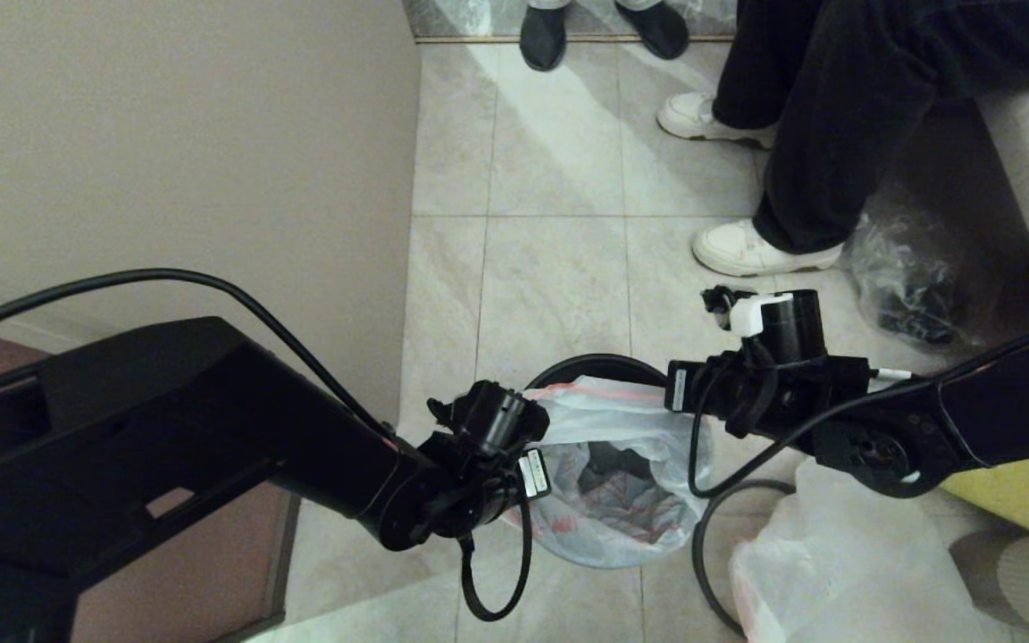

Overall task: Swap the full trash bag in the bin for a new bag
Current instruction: Put the new garbage bag on the trash can

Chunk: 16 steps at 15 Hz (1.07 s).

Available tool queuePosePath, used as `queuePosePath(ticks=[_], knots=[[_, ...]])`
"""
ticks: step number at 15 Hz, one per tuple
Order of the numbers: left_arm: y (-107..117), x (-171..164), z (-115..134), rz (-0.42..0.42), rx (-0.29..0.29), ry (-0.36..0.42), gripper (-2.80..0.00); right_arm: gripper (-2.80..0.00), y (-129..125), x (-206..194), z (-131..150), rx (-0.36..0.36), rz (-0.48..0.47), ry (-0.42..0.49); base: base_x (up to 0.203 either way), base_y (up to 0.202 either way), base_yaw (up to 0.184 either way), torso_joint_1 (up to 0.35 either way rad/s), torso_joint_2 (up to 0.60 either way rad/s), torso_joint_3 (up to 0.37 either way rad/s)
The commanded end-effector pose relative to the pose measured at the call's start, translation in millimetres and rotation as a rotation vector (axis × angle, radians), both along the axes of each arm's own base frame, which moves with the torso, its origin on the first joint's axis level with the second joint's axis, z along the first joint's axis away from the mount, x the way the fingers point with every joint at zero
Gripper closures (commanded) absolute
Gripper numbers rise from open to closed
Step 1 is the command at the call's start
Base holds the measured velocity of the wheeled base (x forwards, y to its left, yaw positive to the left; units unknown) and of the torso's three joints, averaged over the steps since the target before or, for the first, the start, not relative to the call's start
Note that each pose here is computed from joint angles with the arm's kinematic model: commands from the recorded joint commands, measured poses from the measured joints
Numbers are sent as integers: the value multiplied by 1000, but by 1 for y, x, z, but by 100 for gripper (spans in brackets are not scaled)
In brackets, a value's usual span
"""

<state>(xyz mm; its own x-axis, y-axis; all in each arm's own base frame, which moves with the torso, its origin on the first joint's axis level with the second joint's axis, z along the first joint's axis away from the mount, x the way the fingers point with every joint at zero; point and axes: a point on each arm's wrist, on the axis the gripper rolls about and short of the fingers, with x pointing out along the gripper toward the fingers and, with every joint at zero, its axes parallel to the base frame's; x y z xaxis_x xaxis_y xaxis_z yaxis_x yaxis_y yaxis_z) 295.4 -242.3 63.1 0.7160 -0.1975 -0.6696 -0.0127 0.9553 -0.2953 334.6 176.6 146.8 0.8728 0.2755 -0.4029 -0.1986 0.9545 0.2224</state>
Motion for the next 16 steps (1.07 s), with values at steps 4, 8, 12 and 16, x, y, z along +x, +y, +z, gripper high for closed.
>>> queuePosePath(ticks=[4,8,12,16], knots=[[0,0,-2,7,3,5,0,-280,17,-25,0,-99,109,15,0,0,0,0,0,0],[0,1,-4,7,4,6,0,-280,17,-25,-26,-306,277,7,0,0,0,0,0,0],[0,1,-5,7,6,9,0,-280,18,2,-43,-440,331,-149,0,0,0,0,0,0],[0,1,-5,8,6,10,0,-280,21,-2,-11,-438,321,-298,0,0,0,0,0,0]])
